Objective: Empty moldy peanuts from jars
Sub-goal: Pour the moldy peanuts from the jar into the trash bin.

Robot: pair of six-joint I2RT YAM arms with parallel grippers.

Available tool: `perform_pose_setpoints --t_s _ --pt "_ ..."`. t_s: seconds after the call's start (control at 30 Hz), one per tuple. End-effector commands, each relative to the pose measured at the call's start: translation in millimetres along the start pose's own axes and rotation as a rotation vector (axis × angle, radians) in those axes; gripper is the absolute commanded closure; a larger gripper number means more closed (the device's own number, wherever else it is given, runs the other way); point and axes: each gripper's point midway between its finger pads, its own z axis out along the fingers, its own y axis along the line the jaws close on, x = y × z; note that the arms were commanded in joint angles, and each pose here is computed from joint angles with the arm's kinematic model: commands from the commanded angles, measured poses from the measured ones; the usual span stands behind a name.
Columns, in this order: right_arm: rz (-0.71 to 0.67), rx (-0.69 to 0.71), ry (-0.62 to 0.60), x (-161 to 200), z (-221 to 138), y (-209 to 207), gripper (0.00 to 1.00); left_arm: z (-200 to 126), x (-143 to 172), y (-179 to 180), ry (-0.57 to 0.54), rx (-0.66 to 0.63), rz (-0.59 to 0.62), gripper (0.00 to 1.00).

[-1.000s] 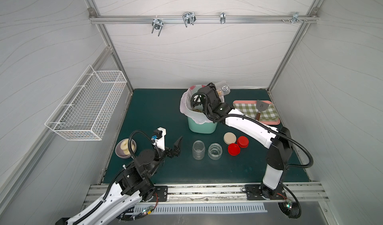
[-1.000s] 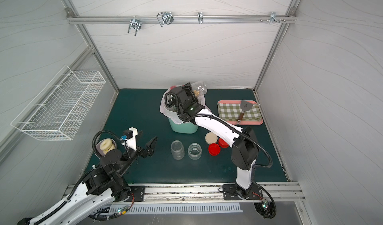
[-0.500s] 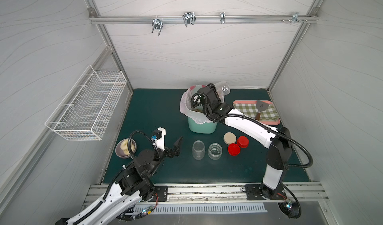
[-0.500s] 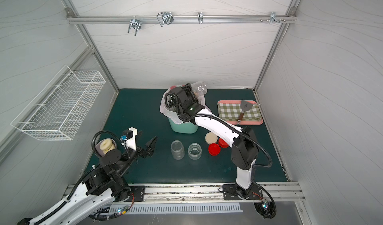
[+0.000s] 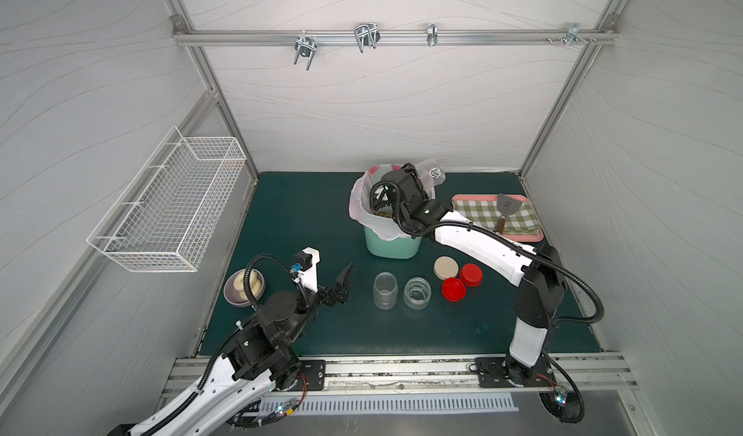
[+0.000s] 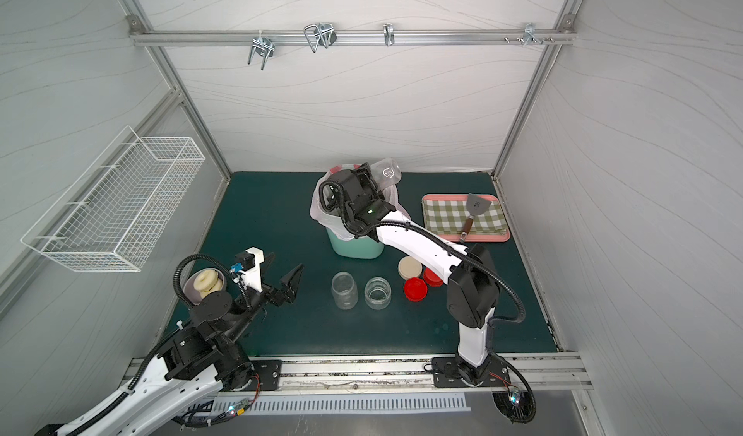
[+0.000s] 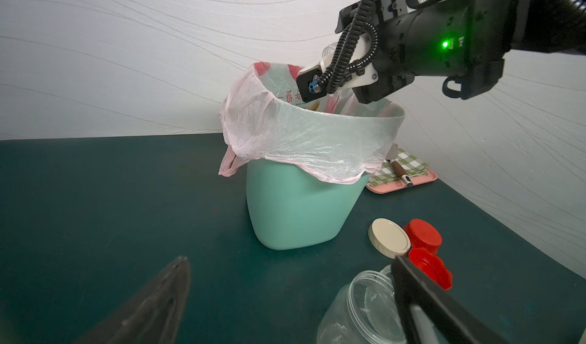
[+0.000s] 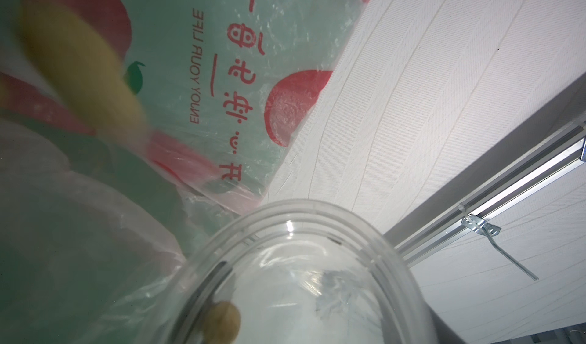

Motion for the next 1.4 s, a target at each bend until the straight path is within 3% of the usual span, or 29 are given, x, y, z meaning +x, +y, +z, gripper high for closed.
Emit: perform_pose_setpoints --t_s 0.0,0.83,1.2,1.37 --pt "-0.031 0.001 0.023 4.1 -2.9 -4.4 1.0 -2.9 -14.0 -0.8 -0.043 0.003 -0.003 0.0" --pt "-0.107 0.033 -0.011 2.1 -4.8 -18.8 1.0 -2.3 -14.6 -1.2 -0.045 0.003 0.0 0.0" --pt "0.122 -0.046 -0.038 21.3 -9.5 -16.5 1.0 -4.1 -15.5 -0.1 -0.049 0.001 0.0 0.0" --pt "0.358 -0.079 -0.074 32.8 -17.1 -25.7 1.0 -3.3 -15.1 -0.6 -0.048 0.003 -0.001 0.0"
